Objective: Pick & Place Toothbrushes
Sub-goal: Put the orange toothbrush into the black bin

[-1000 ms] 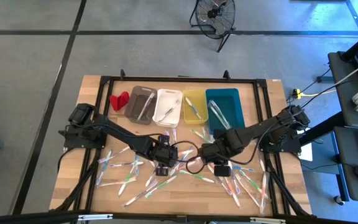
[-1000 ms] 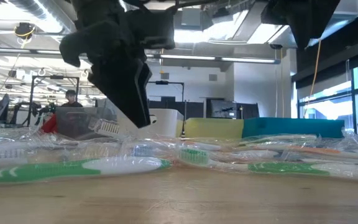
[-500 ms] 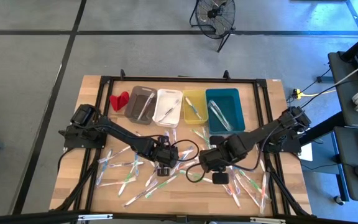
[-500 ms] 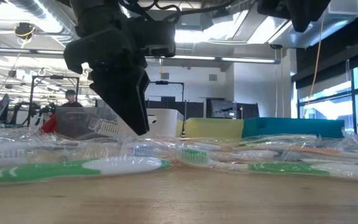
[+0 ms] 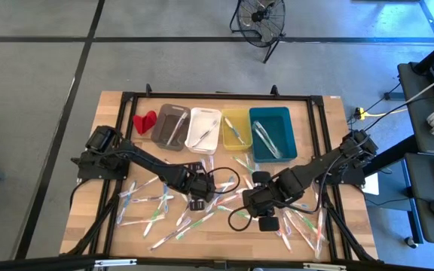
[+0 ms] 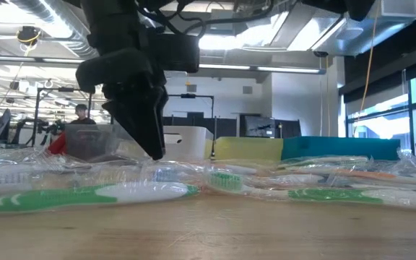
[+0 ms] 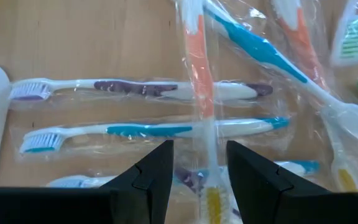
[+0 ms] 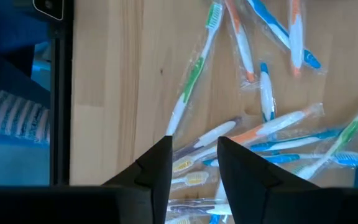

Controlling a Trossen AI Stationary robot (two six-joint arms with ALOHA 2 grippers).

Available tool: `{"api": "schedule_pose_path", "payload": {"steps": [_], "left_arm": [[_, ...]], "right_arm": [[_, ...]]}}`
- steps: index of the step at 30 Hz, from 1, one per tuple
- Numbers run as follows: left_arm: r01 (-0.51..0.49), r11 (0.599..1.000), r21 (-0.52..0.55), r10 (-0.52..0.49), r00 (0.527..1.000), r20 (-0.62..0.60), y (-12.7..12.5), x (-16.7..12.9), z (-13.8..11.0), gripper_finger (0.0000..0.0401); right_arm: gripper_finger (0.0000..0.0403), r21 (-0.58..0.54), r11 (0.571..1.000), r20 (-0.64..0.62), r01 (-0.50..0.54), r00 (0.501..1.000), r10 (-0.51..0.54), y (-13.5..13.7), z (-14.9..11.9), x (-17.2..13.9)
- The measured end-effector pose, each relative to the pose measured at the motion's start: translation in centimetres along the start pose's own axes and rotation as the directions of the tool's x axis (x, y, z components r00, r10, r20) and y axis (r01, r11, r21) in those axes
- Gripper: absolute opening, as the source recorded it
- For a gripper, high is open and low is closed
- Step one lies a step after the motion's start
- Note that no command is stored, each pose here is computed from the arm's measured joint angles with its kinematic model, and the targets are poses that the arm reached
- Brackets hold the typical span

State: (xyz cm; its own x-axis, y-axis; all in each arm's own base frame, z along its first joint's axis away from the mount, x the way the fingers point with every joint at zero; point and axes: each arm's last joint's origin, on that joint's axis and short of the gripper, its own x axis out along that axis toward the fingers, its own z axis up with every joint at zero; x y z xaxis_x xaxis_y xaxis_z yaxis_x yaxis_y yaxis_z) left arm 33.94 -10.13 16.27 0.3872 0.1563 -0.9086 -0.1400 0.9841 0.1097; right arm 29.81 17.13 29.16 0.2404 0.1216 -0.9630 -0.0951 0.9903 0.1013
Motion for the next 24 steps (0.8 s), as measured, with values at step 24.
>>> {"api": "schedule_pose_path", "payload": {"steps": [24], "left_arm": [[-0.01,0.999,-0.039,0.008,0.999,-0.035,-0.09,0.68,-0.34,0.0118]], "right_arm": [[0.0091,0.006,1.0,0.028,-0.008,1.0,0.008,0.08,0.27,0.0]]}}
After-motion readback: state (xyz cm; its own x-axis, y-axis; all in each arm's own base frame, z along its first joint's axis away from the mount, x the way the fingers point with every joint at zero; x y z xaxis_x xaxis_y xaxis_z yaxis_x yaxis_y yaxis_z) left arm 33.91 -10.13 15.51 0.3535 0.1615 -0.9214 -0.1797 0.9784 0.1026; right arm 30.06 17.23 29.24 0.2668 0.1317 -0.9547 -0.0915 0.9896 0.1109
